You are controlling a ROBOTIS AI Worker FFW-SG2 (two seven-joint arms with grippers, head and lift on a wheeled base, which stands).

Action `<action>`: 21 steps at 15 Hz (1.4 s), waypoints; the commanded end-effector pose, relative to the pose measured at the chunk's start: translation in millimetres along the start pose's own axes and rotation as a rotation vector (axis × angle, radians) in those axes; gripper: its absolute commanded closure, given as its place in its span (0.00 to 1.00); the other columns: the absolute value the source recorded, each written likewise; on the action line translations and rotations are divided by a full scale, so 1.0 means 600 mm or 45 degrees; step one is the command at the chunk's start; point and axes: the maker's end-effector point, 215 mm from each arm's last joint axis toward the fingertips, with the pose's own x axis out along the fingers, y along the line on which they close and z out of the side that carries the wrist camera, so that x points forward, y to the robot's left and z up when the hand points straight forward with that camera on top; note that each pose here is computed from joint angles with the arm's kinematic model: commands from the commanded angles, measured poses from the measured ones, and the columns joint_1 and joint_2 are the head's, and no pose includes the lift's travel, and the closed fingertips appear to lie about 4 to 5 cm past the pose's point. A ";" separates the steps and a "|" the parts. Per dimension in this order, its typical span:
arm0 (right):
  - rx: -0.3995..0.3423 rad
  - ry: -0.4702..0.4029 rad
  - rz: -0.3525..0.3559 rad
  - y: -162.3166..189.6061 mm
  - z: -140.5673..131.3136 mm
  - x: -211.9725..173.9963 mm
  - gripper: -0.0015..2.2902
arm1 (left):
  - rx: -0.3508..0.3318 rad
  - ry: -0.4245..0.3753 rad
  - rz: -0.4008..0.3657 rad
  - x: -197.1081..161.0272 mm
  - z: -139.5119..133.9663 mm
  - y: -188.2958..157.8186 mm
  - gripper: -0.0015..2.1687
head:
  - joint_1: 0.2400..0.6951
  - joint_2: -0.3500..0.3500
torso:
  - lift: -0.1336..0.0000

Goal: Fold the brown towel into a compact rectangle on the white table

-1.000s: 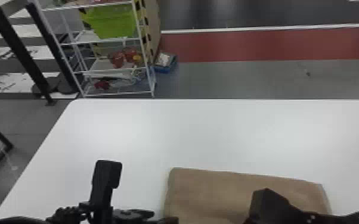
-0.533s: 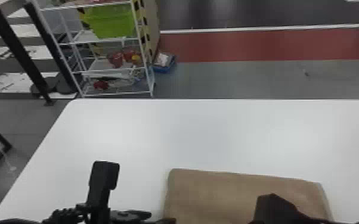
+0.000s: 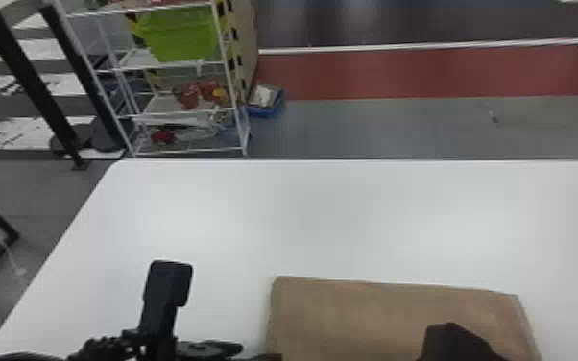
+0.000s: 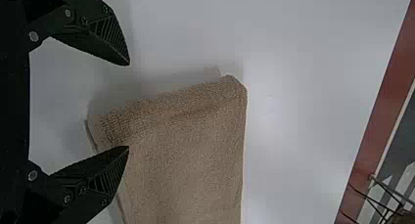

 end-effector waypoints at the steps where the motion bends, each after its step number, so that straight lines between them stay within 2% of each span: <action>1: 0.092 -0.082 0.019 -0.020 -0.002 -0.017 0.01 | -0.003 -0.007 0.007 -0.006 0.000 0.002 0.15 | 1.00 0.65 | 0.09; 3: 0.243 -0.249 0.053 -0.054 0.000 -0.055 0.01 | 0.003 -0.030 0.025 -0.019 0.008 0.008 0.15 | 1.00 0.63 | 0.09; 5: 0.444 -0.516 0.097 -0.094 0.016 -0.115 0.02 | 0.004 -0.051 0.050 -0.035 0.013 0.017 0.15 | 1.00 0.60 | 0.09; 6: 0.618 -0.617 0.107 -0.120 0.005 -0.139 0.03 | 0.010 -0.073 0.061 -0.044 0.020 0.019 0.15 | 1.00 0.60 | 0.09; 7: 0.763 -0.654 0.101 -0.137 -0.016 -0.152 0.05 | 0.019 -0.109 0.059 -0.050 0.030 0.019 0.15 | 1.00 0.59 | 0.09; 9: 0.926 -0.644 -0.031 -0.174 -0.065 -0.163 0.09 | 0.044 -0.196 0.019 -0.058 0.060 0.000 0.15 | 1.00 0.50 | 0.09; 10: 0.973 -0.630 -0.078 -0.185 -0.084 -0.165 0.10 | 0.065 -0.251 0.000 -0.061 0.076 -0.006 0.15 | 1.00 0.45 | 0.09; 12: 1.082 -0.640 -0.153 -0.205 -0.128 -0.170 0.10 | 0.155 -0.539 -0.034 -0.083 0.157 -0.030 0.15 | 1.00 0.34 | 0.09; 14: 1.151 -0.656 -0.191 -0.219 -0.171 -0.162 0.10 | 0.230 -0.741 -0.083 -0.096 0.201 -0.060 0.15 | 1.00 0.29 | 0.09; 15: 1.181 -0.681 -0.198 -0.223 -0.189 -0.162 0.10 | 0.266 -0.809 -0.094 -0.091 0.210 -0.075 0.15 | 1.00 0.26 | 0.09; 17: 1.237 -0.707 -0.215 -0.228 -0.215 -0.173 0.10 | 0.291 -0.848 -0.142 -0.070 0.204 -0.099 0.15 | 1.00 0.18 | 0.09; 18: 1.252 -0.719 -0.231 -0.232 -0.223 -0.182 0.10 | 0.295 -0.849 -0.160 -0.062 0.193 -0.110 0.24 | 1.00 0.14 | 0.09; 20: 1.285 -0.723 -0.241 -0.231 -0.242 -0.187 0.10 | 0.282 -0.803 -0.193 -0.040 0.164 -0.134 0.68 | 1.00 0.08 | 0.09; 21: 1.293 -0.726 -0.240 -0.228 -0.247 -0.186 0.10 | 0.279 -0.770 -0.198 -0.026 0.147 -0.139 0.93 | 1.00 0.04 | 0.09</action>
